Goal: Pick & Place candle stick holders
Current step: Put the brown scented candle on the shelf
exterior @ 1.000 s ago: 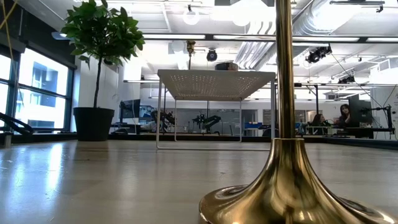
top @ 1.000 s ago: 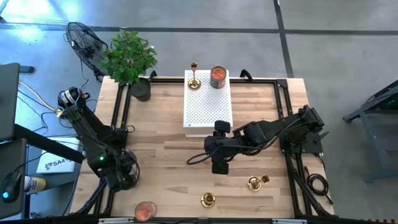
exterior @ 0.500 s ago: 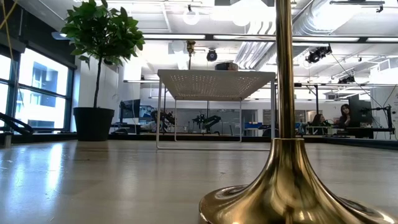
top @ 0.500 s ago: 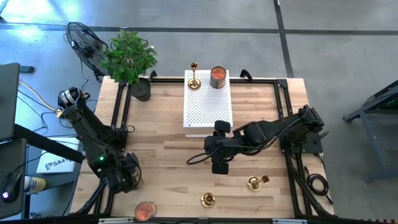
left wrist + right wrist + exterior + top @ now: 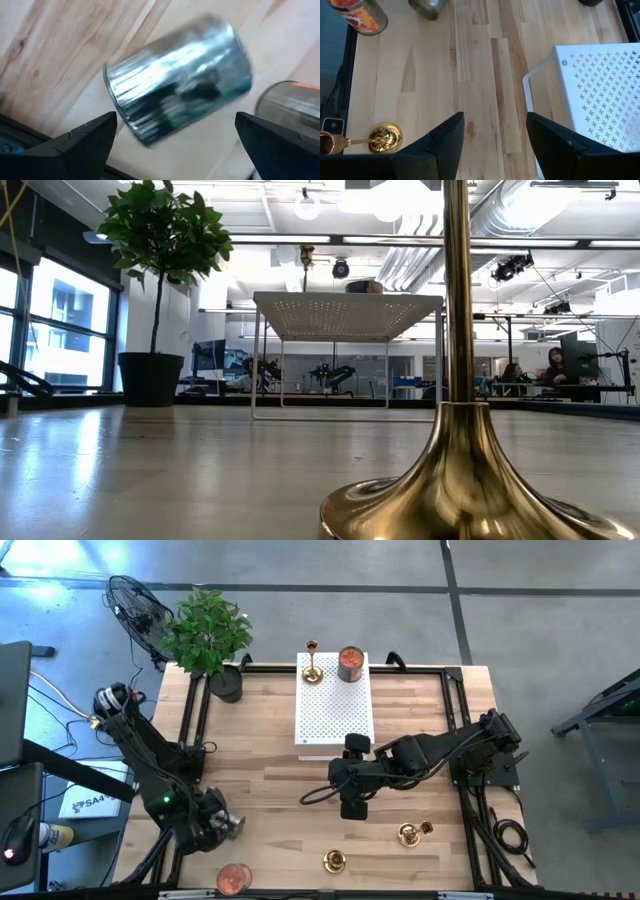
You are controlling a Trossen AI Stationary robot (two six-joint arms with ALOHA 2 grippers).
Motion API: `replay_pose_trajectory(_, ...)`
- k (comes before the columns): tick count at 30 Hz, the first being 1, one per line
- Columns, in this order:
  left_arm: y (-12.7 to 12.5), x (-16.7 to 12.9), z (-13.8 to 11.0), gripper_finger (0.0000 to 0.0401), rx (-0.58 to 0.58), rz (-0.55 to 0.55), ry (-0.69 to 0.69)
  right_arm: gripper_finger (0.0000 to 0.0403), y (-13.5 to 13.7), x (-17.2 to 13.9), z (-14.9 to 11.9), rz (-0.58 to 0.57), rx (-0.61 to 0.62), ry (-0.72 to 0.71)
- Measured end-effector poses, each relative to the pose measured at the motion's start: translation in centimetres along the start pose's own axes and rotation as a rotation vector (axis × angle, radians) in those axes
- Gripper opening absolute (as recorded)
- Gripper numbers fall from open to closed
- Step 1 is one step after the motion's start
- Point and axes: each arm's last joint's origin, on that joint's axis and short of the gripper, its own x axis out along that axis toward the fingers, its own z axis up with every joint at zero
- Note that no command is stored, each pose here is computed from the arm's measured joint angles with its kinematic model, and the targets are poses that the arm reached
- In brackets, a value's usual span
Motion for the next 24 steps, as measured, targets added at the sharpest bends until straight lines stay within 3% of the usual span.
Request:
replay_pose_trajectory(10, -0.5, 2.0, -0.3, 0.0397, 0.012, 0.091, -0.005, 0.0208, 0.0, 0.0, 0.0, 0.0, 0.0, 0.0)
replay_pose_trajectory(17, -1.1, 2.5, -0.4, 0.0397, 0.013, 0.057, -0.013, 0.0208, -0.1, 0.0, 0.0, -0.02, 0.0, -0.007)
replay_pose_trajectory(24, -0.3, 2.4, -0.3, 0.0397, 0.014, 0.147, -0.011, 0.0208, -0.1, 0.0, 0.0, -0.02, 0.0, -0.007)
